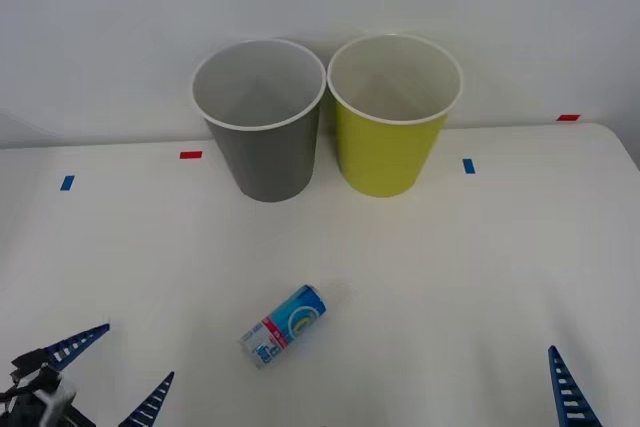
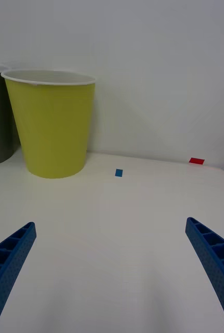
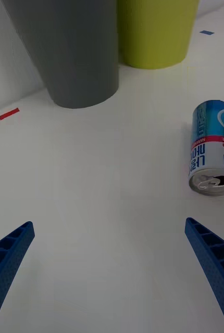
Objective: Put cans in the gray bin and PET bottles in the light green bin.
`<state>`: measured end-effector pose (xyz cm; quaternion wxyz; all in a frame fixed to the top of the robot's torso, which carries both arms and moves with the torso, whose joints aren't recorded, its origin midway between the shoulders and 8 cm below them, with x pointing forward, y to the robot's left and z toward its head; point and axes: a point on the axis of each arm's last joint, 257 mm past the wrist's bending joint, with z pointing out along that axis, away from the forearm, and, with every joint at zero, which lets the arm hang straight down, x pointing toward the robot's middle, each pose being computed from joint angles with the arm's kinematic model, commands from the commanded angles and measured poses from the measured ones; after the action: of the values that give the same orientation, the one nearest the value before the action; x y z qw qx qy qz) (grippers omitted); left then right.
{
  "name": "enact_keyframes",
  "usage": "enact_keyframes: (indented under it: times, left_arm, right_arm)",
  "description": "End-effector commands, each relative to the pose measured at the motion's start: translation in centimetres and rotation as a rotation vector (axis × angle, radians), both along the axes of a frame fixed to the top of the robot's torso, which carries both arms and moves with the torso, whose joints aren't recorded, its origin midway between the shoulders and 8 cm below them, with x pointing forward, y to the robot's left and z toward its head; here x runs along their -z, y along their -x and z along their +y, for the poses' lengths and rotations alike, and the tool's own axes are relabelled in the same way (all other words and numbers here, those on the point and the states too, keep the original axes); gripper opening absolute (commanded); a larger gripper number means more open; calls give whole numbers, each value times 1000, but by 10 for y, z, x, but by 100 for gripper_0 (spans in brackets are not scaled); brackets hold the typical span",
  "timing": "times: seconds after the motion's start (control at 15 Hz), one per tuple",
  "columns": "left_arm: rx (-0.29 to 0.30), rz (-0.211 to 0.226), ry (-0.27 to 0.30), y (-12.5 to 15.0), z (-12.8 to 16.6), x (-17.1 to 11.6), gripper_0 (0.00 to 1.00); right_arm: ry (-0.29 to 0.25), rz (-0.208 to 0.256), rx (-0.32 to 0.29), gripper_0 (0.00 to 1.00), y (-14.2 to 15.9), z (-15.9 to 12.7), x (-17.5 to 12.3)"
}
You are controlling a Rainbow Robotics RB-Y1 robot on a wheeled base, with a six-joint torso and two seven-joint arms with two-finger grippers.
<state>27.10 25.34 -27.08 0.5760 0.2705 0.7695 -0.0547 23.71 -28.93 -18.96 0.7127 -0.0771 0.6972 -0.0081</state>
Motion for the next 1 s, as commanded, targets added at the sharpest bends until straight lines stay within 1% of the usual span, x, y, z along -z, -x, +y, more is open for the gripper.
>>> enact_keyframes:
  times: [0.07,0.13,0.33,0.4,0.53,0.6,0.73,0.87,1.0]
  left_arm:
    - [36,45,-62,-7,-10,-3,100]
    - [39,61,-87,-13,-12,-4,100]
    - [44,111,-191,-34,-14,-6,100]
    - [47,129,-218,-36,-16,-7,100]
    - [47,187,-285,-37,-21,-14,100]
    - [45,209,-301,-38,-23,-17,100]
    - [58,279,-306,-39,-28,-16,100]
    - [71,303,-332,-46,-28,-20,100]
    - [94,342,-336,-52,-35,-25,100]
  right_arm:
    - [0,0,0,100,0,0,0]
    - [0,0,0,100,0,0,0]
    - [0,0,0,100,0,0,0]
    - [0,0,0,100,0,0,0]
    - [0,0,0,100,0,0,0]
    - [0,0,0,100,0,0,0]
    - [0,0,0,100,0,0,0]
    - [0,0,0,100,0,0,0]
    - [0,0,0,100,0,0,0]
